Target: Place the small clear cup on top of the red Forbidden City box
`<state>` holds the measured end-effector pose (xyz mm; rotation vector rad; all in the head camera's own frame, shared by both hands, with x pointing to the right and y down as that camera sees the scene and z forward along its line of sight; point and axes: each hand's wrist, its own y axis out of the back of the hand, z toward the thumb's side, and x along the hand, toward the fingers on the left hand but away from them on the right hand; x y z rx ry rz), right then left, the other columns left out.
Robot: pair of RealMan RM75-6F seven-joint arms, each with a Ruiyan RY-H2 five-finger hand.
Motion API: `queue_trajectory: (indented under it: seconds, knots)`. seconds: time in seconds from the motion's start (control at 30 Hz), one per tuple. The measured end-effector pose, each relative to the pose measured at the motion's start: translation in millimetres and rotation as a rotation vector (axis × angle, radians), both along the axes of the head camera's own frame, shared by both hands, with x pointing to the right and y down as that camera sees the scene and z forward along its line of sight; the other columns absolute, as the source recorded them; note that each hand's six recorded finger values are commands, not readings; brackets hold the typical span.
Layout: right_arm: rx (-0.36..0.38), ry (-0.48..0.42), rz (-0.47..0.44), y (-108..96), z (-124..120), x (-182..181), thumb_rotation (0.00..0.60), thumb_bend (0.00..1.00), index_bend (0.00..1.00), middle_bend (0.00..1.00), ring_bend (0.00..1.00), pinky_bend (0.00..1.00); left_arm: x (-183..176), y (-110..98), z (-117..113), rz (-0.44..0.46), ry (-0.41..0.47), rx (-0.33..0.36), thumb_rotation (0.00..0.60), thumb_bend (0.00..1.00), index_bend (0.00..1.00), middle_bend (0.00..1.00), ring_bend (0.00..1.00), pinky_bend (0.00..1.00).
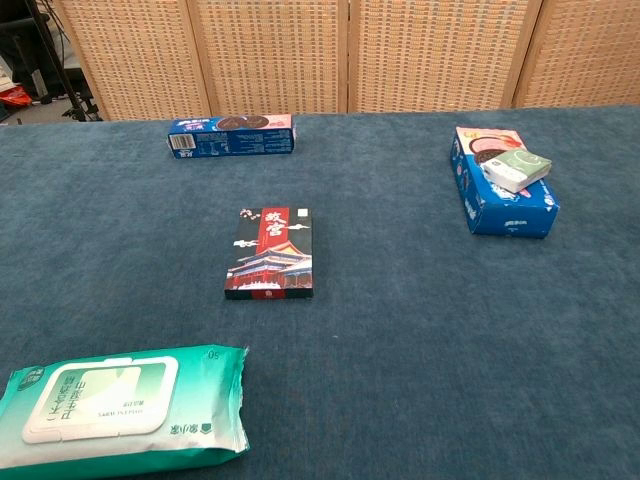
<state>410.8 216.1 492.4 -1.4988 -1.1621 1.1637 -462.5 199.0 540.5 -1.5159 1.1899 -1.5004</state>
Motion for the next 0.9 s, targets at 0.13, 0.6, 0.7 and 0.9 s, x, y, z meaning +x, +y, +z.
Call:
queue_trajectory:
  seconds: [0.13, 0.6, 0.7, 0.9]
  knots:
    - [0.004, 0.049, 0.013, 0, 1, 3, 0.600, 0.00, 0.00, 0.00, 0.00, 0.00, 0, 1, -1, 0.002, 0.001, 0.005, 0.600, 0.00, 0.00, 0.00, 0.00, 0.00]
    - [-0.048, 0.052, 0.052, -2, 7, 7, 0.600, 0.00, 0.00, 0.00, 0.00, 0.00, -7, -12, 13, 0.000, 0.001, -0.027, 0.600, 0.00, 0.00, 0.00, 0.00, 0.00]
    - [-0.052, 0.048, 0.057, -4, 7, 9, 0.600, 0.00, 0.00, 0.00, 0.00, 0.00, -14, -22, 33, 0.005, 0.023, -0.092, 0.600, 0.00, 0.00, 0.00, 0.00, 0.00]
    - [-0.064, 0.046, 0.059, -7, 10, 9, 0.600, 0.00, 0.00, 0.00, 0.00, 0.00, -44, -44, 87, 0.010, 0.038, -0.276, 0.600, 0.00, 0.00, 0.00, 0.00, 0.03]
